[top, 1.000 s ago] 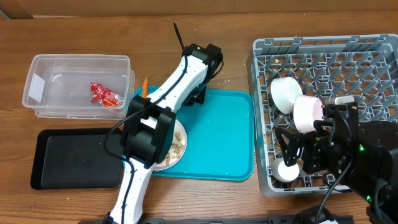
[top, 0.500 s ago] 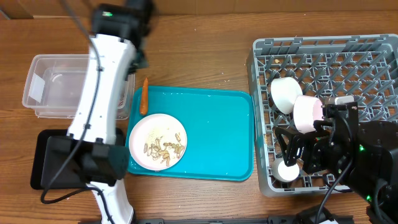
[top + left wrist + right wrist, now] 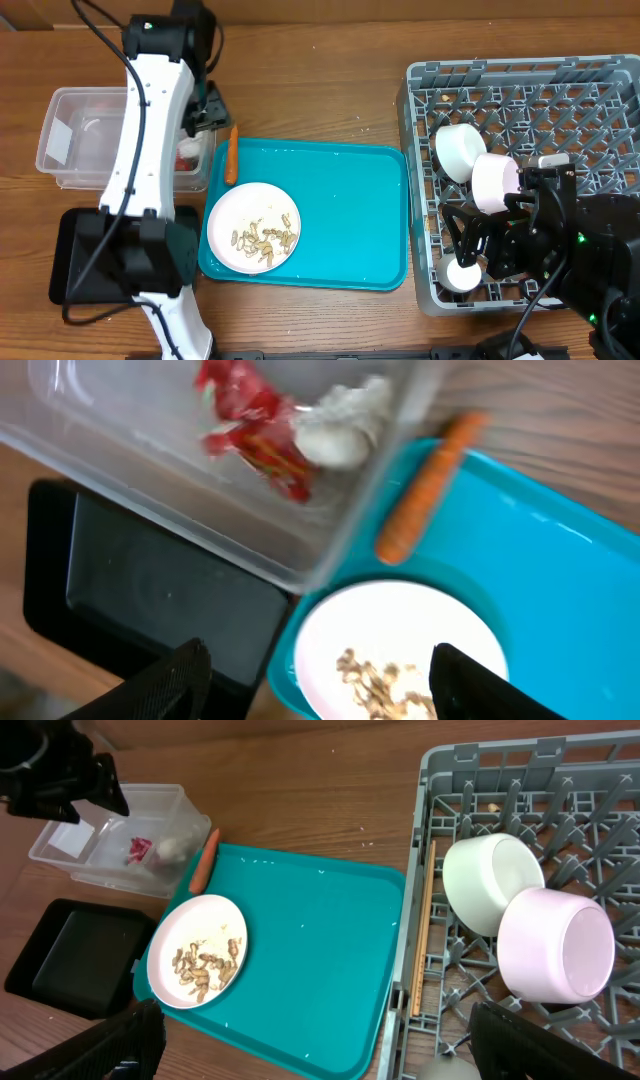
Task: Sort waste into correct bins and load items into the dishwasher
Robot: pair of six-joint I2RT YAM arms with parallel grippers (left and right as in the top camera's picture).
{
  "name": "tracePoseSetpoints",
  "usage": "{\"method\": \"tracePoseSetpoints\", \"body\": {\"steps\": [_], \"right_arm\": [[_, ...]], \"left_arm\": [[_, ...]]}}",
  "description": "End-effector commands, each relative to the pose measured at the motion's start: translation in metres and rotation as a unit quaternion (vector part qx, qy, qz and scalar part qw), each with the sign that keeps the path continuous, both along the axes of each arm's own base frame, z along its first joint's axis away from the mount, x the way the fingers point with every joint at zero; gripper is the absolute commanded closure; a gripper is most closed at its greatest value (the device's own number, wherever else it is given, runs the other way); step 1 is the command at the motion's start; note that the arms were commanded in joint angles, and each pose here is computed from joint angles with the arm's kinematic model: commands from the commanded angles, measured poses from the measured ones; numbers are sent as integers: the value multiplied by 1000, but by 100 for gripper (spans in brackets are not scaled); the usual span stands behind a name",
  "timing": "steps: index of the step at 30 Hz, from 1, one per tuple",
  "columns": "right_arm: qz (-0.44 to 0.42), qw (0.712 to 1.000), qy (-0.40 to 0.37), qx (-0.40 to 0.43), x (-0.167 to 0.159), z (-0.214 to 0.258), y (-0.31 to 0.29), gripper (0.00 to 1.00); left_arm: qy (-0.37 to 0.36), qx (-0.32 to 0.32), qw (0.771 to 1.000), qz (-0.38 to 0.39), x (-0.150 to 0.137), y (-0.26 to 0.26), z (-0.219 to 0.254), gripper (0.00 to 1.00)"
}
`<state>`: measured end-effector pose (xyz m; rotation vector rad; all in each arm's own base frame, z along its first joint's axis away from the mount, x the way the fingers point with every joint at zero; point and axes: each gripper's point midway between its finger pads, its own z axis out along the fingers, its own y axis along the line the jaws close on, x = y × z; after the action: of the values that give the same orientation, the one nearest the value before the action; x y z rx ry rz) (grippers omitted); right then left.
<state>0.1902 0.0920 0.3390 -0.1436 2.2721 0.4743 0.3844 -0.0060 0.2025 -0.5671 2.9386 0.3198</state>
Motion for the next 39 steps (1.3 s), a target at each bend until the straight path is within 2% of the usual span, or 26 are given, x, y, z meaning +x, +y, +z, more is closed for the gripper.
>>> {"method": "tracePoseSetpoints", "body": {"steps": [1,6,11,16,24,26,30,32,36,38,39], "right_arm": [[-3,1000,-10,4,-1,7,-1,0],[-3,1000,-10,4,-1,7,-1,0],[-3,1000,-10,4,-1,7,-1,0],[-3,1000,-10,4,-1,7,-1,0],[-3,1000,-10,4,-1,7,-1,0],[-3,1000,-10,4,-1,7,-1,0],[-3,1000,-10,4,-1,7,-1,0],[-3,1000,-10,4,-1,7,-1,0],[-3,1000,-10,4,-1,7,-1,0],[-3,1000,-10,4,-1,7,-1,0],[-3,1000,-10,4,-1,7,-1,0]], "left_arm": [[-53,-8,996,-76,-4,-48,33,28],[-54,59,988,-133,7,-89,-1,26],[-44,122,988,-81,18,-84,-61,18],[2,131,989,-63,26,-67,-114,24],[67,146,986,-38,25,-33,-162,32],[86,129,987,-47,24,-32,-176,34],[121,62,986,-92,23,-49,-203,46],[129,35,985,-110,21,-58,-209,57],[135,35,984,-113,18,-59,-209,64],[142,36,983,-113,15,-58,-207,76],[144,39,982,-113,14,-57,-205,79]]}}
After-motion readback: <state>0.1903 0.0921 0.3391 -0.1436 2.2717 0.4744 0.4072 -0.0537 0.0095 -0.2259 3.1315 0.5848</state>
